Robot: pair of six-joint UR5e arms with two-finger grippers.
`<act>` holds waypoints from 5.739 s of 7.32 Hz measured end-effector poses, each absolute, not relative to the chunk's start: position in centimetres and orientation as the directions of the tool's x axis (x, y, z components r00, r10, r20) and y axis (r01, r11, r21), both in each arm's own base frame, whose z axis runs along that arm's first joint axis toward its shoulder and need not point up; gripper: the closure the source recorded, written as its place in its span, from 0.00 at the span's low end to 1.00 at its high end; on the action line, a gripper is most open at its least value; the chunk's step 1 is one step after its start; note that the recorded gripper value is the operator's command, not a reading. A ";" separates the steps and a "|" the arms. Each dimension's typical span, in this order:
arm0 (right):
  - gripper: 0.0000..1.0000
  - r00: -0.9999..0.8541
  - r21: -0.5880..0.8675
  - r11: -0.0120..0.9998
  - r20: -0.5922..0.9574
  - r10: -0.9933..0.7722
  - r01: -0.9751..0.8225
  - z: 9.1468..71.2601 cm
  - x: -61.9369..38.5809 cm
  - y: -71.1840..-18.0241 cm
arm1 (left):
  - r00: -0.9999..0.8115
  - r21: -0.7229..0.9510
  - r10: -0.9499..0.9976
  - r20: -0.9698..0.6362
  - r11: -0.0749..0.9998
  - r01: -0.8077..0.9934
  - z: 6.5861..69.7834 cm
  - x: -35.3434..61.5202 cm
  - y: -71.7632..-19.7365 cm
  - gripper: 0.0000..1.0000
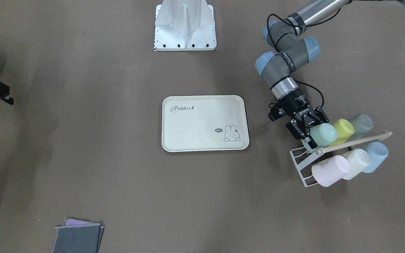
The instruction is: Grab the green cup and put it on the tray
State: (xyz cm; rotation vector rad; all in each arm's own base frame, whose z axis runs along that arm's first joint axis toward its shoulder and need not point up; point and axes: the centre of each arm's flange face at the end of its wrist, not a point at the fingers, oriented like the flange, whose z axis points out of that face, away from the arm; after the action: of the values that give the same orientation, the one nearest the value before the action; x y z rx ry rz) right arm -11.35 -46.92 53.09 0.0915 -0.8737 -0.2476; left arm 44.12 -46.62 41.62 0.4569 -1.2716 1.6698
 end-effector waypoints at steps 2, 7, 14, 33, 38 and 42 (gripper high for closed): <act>0.00 0.667 0.084 0.989 0.731 -0.146 0.124 56.9 -4.7 -45.5 | -0.447 -0.508 0.443 0.777 0.021 -0.861 38.2 40.3 -46.8 0.75; 0.00 0.679 -0.143 0.988 0.719 0.148 -0.063 61.9 4.6 -42.6 | -0.071 -0.081 0.290 0.954 0.023 -0.996 30.0 35.5 -45.1 0.90; 0.00 0.701 -0.190 0.976 0.681 0.212 -0.110 64.8 7.4 -41.8 | 0.771 0.998 0.636 0.036 0.009 -0.054 25.7 47.2 -44.0 1.00; 0.00 0.710 -0.223 0.968 0.663 0.237 -0.115 66.7 7.4 -41.2 | 0.315 0.796 0.777 -0.545 0.362 0.486 32.2 58.6 -41.1 0.58; 0.00 0.711 -0.220 0.968 0.663 0.236 -0.117 66.6 7.4 -41.5 | 0.329 0.805 0.776 -0.538 0.359 0.472 31.6 59.1 -41.3 0.01; 0.00 0.710 -0.223 0.968 0.663 0.238 -0.116 66.8 7.4 -41.5 | 0.323 0.802 0.779 -0.537 0.353 0.482 32.0 57.6 -40.9 0.01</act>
State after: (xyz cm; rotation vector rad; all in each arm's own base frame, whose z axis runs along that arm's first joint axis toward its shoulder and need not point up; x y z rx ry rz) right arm 7.44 -41.53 66.76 -0.1694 -0.7565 0.1975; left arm 57.59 -40.91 31.96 1.2897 1.3202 0.2901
